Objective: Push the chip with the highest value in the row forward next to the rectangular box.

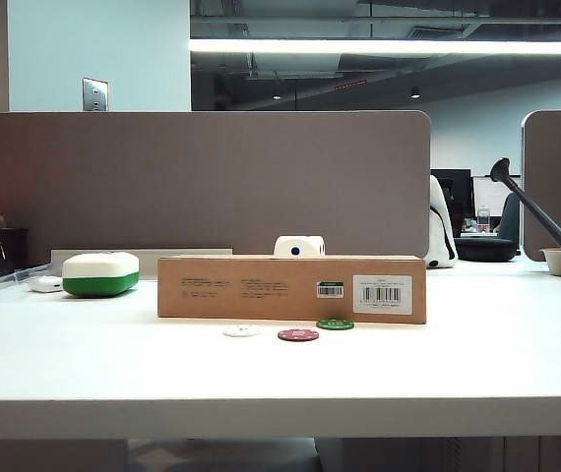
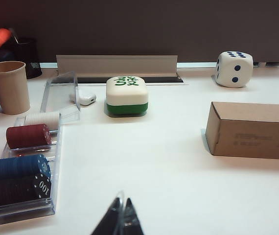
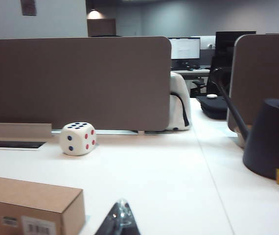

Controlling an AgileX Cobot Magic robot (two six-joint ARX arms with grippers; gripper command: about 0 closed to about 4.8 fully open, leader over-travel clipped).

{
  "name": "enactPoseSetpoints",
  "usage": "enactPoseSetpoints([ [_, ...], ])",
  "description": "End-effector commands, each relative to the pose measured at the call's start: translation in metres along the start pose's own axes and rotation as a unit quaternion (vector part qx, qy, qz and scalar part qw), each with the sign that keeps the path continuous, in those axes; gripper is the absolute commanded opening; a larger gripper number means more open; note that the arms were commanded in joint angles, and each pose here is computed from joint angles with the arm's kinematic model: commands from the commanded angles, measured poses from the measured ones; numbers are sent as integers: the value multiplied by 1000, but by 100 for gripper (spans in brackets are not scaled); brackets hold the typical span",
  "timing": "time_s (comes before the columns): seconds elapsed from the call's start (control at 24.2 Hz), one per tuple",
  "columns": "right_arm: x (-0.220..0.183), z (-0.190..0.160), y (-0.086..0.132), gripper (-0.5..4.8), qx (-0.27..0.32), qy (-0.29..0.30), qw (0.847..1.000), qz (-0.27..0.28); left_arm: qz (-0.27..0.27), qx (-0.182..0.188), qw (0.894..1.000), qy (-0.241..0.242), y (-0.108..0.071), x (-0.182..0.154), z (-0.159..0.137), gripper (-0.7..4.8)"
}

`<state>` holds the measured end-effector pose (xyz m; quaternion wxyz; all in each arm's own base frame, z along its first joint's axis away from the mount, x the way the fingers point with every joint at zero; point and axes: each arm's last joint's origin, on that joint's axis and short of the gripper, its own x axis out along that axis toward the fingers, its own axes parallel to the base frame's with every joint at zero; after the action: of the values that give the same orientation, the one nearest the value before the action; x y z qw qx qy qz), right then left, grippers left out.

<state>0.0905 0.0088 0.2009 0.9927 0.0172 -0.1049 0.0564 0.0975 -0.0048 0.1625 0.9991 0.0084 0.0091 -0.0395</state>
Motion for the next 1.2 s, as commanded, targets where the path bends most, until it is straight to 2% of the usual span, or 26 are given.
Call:
enactPoseSetpoints([
  [0.04,0,-9,-1,-9,30,7,1000,-5,-2,-1,1000,-5,0,0,2,-5],
  [0.62,0,-32,-4,-9,37,74,996,-23,-2,-1,1000,-5,0,0,2,-5],
  [1.2,-1,-32,-8,-9,35,73,996,-38,-2,-1,1000,-5,0,0,2,-5],
])
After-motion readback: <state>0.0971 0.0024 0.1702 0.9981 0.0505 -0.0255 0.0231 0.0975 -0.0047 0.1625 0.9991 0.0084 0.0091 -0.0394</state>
